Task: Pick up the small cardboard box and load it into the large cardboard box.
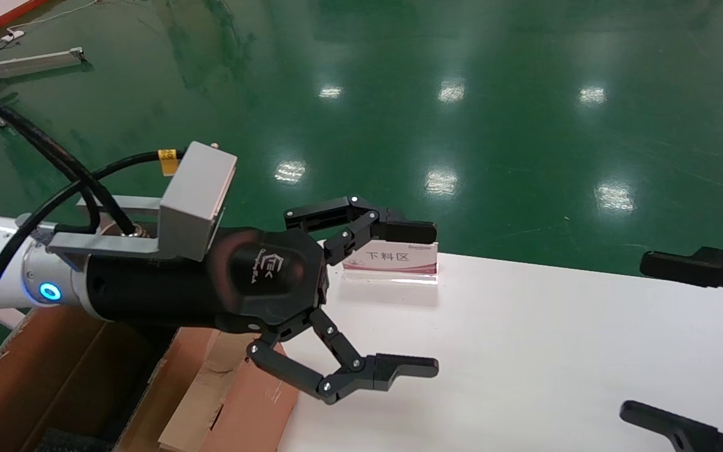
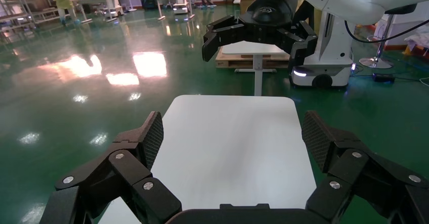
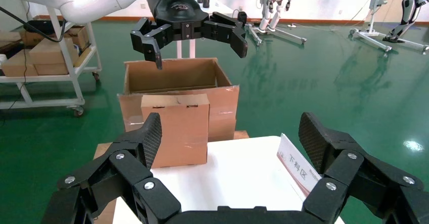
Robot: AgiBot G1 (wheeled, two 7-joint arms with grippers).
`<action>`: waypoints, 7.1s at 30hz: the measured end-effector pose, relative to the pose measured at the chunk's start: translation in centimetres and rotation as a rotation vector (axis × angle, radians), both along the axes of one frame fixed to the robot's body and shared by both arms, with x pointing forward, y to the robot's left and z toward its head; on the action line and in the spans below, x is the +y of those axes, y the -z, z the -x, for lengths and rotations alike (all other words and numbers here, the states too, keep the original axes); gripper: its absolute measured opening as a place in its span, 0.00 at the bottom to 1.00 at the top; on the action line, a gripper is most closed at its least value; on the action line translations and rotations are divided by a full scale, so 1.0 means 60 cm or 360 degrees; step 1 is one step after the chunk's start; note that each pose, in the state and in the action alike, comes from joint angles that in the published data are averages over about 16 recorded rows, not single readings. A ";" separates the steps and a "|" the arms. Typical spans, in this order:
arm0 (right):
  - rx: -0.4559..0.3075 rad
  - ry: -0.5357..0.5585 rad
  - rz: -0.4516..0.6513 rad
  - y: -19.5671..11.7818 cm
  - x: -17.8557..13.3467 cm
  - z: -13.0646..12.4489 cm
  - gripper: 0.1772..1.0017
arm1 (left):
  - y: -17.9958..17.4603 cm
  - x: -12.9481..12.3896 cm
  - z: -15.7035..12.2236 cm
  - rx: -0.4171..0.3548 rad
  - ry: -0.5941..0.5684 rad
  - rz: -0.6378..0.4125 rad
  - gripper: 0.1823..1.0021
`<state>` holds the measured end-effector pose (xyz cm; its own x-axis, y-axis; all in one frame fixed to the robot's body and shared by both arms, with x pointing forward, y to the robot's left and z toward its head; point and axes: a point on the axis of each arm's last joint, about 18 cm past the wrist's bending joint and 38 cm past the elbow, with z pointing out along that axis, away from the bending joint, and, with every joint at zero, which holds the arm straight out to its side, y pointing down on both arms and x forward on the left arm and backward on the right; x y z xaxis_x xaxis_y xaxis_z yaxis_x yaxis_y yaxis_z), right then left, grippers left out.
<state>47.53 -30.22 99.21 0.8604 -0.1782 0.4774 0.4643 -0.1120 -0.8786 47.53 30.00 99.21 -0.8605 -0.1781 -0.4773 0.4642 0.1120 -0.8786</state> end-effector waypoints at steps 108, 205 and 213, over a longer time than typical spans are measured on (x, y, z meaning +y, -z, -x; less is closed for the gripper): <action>0.0000 0.0000 0.0000 0.000 0.000 0.000 0.99 | 0.003 -0.006 -0.089 0.1469 -0.2040 -0.1450 0.99; 0.0000 0.0001 -0.0001 0.000 0.000 0.000 0.13 | -0.143 0.068 -0.015 0.1419 -0.1841 -0.0833 0.21; 0.0000 0.0001 -0.0001 0.000 0.000 0.000 0.05 | -0.224 0.117 0.041 0.1173 -0.1890 -0.0606 0.21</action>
<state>47.54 -30.23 99.22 0.8604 -0.1788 0.4771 0.4640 -0.1118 -0.8787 45.09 37.02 112.64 -0.3642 -0.9138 -0.1799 -0.6032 0.3786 -0.7020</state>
